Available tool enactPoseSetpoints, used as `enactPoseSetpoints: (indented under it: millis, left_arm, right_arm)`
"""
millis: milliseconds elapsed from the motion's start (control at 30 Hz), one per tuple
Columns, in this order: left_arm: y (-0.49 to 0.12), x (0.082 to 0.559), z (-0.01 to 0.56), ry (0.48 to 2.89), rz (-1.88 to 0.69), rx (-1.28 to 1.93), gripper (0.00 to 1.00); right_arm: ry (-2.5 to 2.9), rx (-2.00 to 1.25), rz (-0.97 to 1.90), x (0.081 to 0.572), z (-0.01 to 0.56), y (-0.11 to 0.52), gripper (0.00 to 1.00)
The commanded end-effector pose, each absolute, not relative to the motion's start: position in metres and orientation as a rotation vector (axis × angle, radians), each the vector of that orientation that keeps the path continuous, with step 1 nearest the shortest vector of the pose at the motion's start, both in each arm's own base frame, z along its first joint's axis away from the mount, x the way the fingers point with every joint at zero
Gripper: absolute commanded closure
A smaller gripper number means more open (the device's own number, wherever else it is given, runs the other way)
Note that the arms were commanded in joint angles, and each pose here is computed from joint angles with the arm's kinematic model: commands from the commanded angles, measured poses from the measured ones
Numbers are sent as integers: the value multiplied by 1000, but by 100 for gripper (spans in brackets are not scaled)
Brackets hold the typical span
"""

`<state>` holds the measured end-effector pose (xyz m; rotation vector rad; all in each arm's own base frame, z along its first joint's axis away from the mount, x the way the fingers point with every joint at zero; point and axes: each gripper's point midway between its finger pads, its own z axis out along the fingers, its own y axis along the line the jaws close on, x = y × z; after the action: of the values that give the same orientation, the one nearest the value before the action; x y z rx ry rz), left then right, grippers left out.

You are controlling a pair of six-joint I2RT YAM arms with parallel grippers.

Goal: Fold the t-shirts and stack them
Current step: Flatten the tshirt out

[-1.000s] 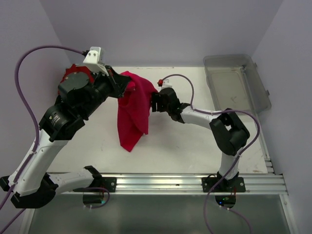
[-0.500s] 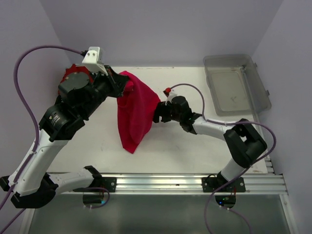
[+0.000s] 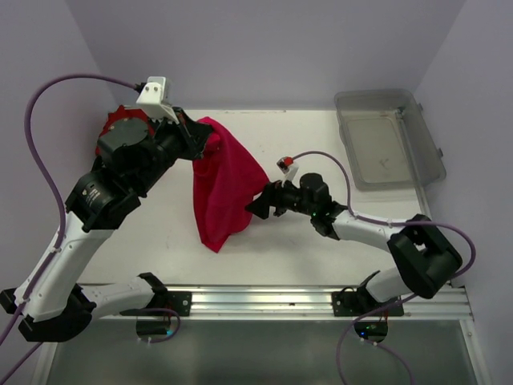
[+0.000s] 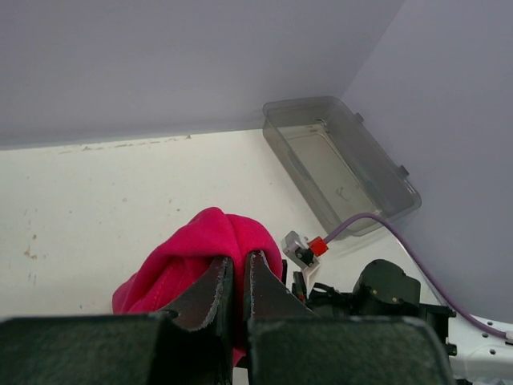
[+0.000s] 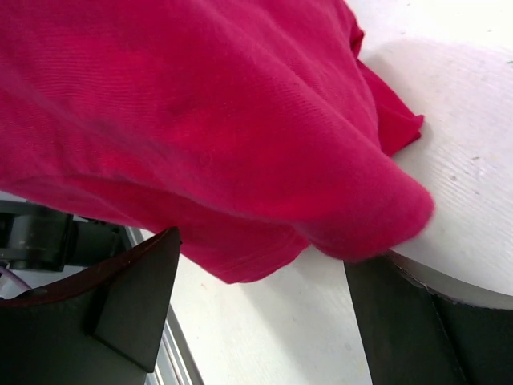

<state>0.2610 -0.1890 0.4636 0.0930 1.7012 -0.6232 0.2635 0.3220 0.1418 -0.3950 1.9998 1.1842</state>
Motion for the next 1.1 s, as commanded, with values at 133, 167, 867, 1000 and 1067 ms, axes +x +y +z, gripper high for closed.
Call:
enactPoseSetpoints:
  millis: [133, 167, 867, 1000, 1067]
  left_arm:
    - [-188, 257, 500, 1604, -688, 56, 100]
    - [-187, 256, 502, 1603, -691, 55, 100]
    - [-190, 258, 503, 1598, -710, 40, 100]
    - [-194, 260, 499, 1603, -720, 41, 100]
    - [-198, 263, 493, 1609, -725, 42, 100]
  right_arm:
    - [1847, -462, 1394, 284, 167, 368, 18]
    - [1853, -450, 1405, 289, 159, 373, 18]
    - [1603, -332, 1933, 275, 191, 423, 21]
    - [1551, -351, 2075, 252, 198, 443, 21]
    - [1565, -374, 2074, 245, 196, 451, 21]
